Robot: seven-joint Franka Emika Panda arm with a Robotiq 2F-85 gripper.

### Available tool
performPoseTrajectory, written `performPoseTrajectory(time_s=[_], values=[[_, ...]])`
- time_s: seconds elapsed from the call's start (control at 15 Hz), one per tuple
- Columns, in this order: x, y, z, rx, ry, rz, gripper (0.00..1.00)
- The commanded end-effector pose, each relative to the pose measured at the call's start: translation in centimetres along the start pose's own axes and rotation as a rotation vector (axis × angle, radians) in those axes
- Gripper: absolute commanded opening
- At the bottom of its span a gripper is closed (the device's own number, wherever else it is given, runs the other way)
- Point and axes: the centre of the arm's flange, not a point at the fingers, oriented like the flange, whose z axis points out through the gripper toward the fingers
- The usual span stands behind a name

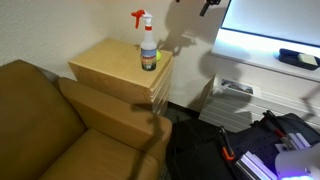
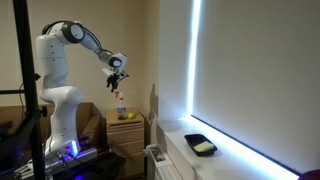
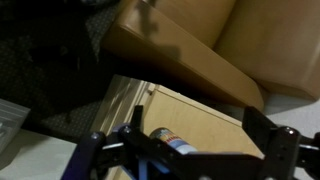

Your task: Pick up the spray bottle from the nightstand and place it on the windowsill

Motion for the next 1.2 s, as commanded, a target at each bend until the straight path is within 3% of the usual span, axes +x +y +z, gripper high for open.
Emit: performPoseTrajectory(time_s=[0.0, 0.13, 0.2, 0.27, 0.33, 0.67, 0.87, 0.93, 1.13], values=[[0.6, -0.3, -0.2, 0.025, 0.013, 0.019, 1.0], [1.3, -0.5, -0.1, 0.04, 0.016, 0.035, 1.0], [0.3, -0.8, 2.2, -0.005, -0.038, 0.055, 1.0], [0.5, 2.1, 1.0, -0.047, 0.001, 0.151, 1.0], [1.0, 5.9, -1.5, -0.039, 0.009, 0.216, 1.0], [5.6, 15.0, -9.8, 0.061, 0.073, 0.498, 1.0], [2.8, 16.4, -12.4, 0.129, 0.066, 0.628, 1.0], [4.0, 17.1, -11.1, 0.094, 0.092, 0.571, 1.0], [3.1, 16.8, -12.2, 0.11, 0.082, 0.609, 1.0]])
